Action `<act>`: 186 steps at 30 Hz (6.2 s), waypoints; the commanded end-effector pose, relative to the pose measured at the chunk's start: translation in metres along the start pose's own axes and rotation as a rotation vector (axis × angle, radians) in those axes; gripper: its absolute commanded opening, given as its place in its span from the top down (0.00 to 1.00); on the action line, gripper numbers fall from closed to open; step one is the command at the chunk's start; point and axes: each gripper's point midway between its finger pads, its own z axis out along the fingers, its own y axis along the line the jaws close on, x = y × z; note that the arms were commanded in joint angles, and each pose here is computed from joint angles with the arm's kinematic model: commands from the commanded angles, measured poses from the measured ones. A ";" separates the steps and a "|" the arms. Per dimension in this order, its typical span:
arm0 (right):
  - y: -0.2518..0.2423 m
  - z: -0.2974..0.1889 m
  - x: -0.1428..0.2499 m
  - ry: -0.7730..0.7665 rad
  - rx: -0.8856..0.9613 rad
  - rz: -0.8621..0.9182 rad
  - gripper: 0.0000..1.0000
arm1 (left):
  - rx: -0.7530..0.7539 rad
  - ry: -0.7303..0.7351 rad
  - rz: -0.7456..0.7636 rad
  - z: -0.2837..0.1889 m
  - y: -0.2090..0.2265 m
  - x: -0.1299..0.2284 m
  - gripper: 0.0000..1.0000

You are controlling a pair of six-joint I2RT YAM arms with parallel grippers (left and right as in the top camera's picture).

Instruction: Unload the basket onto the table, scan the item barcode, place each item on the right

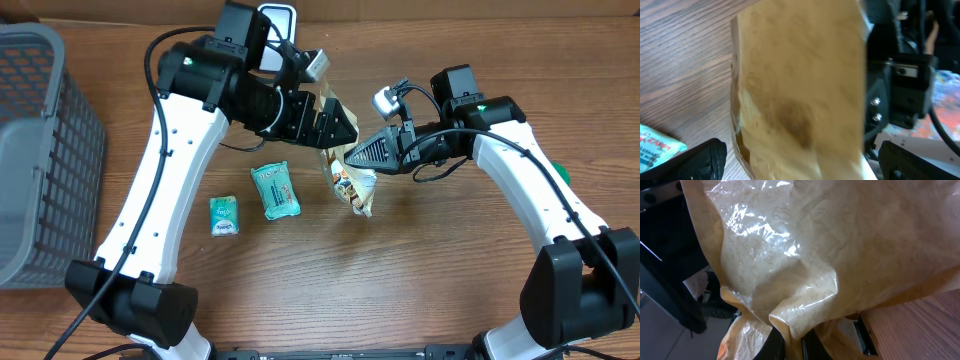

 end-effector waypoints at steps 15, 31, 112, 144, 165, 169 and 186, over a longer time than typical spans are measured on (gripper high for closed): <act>0.014 -0.002 -0.004 -0.006 -0.029 -0.062 0.95 | -0.164 0.030 -0.082 0.023 0.004 0.009 0.51; -0.022 -0.005 -0.009 -0.014 0.184 -0.088 0.30 | -0.186 0.014 -0.075 0.023 0.008 0.005 0.75; -0.190 -0.003 0.060 -0.052 0.990 0.334 0.00 | -0.581 0.438 -0.303 0.074 0.134 0.055 0.96; -0.183 0.023 0.095 -0.007 0.891 0.541 0.00 | -0.439 0.235 -0.270 0.179 0.174 0.045 0.80; -0.139 0.024 0.039 -0.174 0.937 0.316 0.00 | -0.547 0.229 -0.324 0.048 0.136 0.004 0.96; -0.162 -0.023 0.020 -0.310 1.106 0.319 0.00 | -0.582 0.374 -0.368 0.065 0.147 0.043 0.96; -0.229 -0.075 0.023 -0.274 1.181 0.432 0.00 | -0.625 0.657 -0.296 0.096 0.116 0.120 0.96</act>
